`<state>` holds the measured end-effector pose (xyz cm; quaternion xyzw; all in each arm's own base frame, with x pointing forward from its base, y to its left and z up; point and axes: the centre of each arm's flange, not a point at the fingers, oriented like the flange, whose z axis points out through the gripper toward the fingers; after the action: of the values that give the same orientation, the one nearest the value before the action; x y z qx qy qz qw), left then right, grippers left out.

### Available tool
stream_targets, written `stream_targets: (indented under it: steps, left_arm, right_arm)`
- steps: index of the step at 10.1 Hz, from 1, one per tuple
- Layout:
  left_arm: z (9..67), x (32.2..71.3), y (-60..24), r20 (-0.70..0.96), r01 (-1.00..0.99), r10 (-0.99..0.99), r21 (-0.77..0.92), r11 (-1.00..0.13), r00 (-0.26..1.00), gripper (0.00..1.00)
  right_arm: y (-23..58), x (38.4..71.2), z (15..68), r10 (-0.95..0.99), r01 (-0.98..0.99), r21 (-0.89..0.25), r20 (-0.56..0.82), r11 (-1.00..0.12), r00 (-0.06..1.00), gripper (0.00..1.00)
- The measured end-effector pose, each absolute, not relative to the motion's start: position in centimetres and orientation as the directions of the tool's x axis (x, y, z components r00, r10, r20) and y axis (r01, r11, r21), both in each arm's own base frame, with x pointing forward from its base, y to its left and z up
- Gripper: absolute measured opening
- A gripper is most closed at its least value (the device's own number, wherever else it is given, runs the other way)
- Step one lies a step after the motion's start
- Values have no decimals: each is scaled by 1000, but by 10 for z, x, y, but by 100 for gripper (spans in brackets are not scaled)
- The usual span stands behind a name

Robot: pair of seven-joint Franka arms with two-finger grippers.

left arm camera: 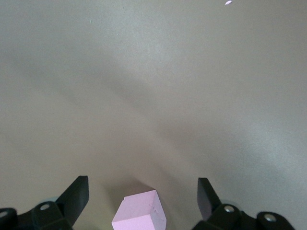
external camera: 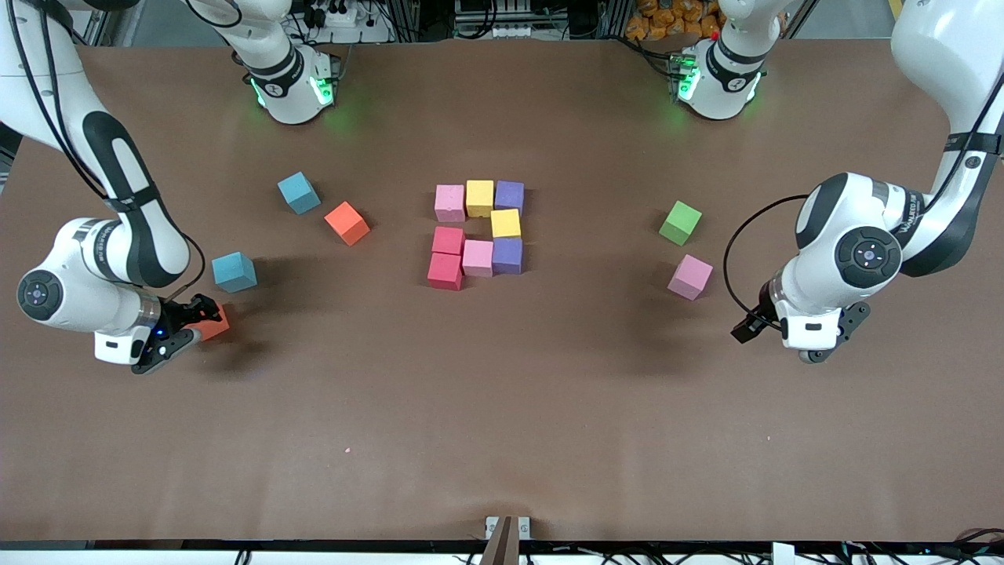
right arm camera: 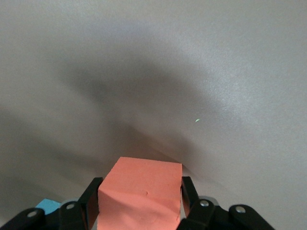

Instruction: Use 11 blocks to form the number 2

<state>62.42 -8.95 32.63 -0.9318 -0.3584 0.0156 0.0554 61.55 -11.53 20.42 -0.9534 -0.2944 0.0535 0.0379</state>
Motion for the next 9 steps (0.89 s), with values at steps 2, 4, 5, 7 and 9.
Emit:
stream_targets:
  steps: [2,4,5,7,9]
  left_arm:
    - [326,625,-89,13,665,668,-115,-738,744,100]
    - [326,625,-89,12,665,669,-114,-738,744,100]
    - [326,625,-89,12,665,669,-114,-738,743,100]
    - [325,625,-89,12,665,669,-114,-738,743,100]
    - [325,626,-89,11,665,669,-114,-738,743,100]
  right_arm:
    - [-120,609,202,556,547,-109,-90,-830,826,75]
    - [-130,601,199,542,531,-114,-100,-840,835,75]
    - [-135,598,196,534,523,-116,-102,-844,839,75]
    - [-138,595,196,529,518,-115,-101,-847,843,69]
    - [-131,598,202,536,526,-110,-95,-843,839,62]
